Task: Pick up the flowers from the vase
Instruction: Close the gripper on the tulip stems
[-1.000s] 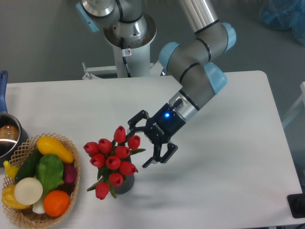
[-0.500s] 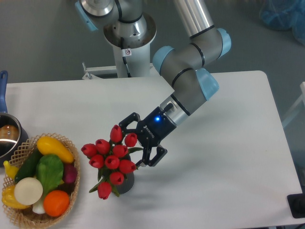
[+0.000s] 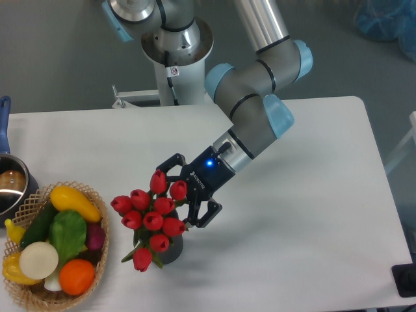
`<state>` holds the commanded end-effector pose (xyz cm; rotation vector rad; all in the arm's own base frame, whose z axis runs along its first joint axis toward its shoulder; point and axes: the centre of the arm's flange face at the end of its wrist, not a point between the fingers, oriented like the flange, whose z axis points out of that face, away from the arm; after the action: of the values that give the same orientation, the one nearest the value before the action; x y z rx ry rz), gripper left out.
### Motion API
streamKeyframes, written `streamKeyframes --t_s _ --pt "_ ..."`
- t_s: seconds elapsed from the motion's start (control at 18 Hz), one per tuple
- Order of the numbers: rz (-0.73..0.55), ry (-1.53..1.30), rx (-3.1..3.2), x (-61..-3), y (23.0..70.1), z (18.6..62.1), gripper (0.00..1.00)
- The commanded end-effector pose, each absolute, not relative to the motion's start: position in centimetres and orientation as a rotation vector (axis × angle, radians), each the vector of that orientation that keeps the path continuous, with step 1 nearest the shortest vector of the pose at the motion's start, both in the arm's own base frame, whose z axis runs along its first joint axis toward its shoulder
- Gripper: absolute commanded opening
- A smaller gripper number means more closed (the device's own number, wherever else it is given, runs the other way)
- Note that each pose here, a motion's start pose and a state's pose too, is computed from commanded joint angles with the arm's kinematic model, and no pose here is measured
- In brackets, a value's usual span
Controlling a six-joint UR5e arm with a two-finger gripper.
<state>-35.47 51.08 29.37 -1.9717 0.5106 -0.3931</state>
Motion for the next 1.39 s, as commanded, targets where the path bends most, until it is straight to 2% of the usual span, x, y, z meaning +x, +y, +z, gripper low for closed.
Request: streamKeyframes --t_s 0.78,1.39 --pt "-0.412 0.527 -1.959 -34.3 51.7 29.3 1.00" --pt "-0.392 0.504 -1.931 -35.7 51.0 30.1 1.00"
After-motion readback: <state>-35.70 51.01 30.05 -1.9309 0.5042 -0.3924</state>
